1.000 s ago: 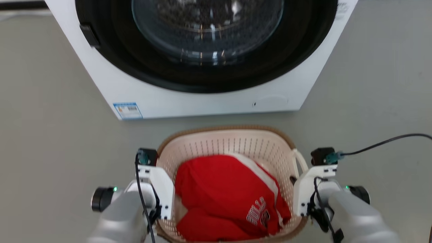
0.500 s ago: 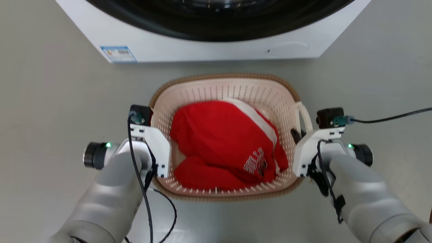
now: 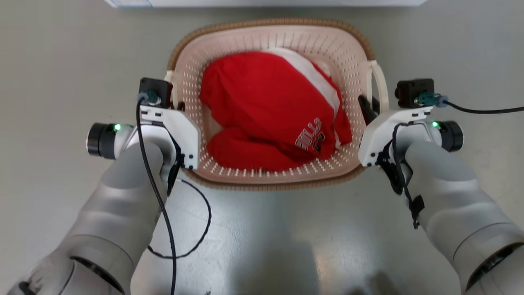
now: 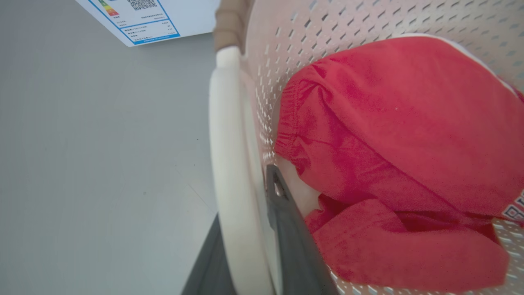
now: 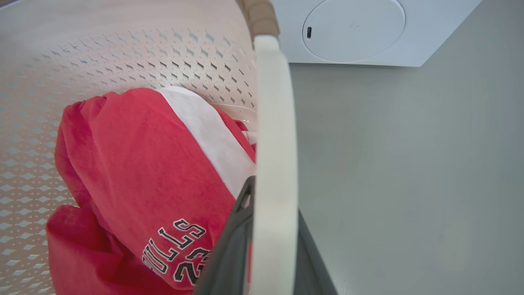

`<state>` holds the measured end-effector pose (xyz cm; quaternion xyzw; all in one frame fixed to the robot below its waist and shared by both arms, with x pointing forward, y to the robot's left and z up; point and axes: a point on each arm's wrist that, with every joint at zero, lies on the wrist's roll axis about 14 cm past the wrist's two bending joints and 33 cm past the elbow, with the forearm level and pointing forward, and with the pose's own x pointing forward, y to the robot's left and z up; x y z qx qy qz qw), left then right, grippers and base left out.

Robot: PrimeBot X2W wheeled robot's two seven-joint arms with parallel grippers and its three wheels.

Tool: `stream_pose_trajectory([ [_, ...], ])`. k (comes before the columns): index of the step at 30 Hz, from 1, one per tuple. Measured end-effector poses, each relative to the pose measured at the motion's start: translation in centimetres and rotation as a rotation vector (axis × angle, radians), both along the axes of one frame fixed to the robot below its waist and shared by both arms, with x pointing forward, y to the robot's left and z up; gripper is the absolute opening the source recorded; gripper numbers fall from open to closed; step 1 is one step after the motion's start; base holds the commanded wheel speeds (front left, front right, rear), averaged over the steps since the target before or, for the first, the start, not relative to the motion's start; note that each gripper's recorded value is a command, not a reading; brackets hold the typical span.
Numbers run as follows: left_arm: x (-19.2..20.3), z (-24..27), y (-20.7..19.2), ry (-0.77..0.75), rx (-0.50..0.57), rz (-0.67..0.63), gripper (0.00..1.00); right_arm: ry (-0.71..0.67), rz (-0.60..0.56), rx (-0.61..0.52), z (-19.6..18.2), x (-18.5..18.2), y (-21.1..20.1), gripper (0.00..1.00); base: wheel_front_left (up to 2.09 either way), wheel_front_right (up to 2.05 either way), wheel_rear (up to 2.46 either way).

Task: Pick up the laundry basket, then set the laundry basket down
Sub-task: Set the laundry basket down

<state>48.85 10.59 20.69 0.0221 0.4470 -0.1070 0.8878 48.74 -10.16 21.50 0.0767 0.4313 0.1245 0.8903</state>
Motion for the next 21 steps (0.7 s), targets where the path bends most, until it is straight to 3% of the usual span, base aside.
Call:
stream_pose_trajectory([
  [11, 1.2, -4.3, 0.1, 0.005, -0.01, 0.013, 0.0, 0.026, -0.012, -0.005, -4.8, 0.9, -0.2, 0.0, 0.0, 0.0, 0.0],
  [21, 1.9, -6.0, 0.4, 0.006, -0.004, 0.022, 0.0, 0.031, -0.016, 0.004, -6.6, 1.7, 0.2, 0.0, 0.0, 0.0, 0.0],
])
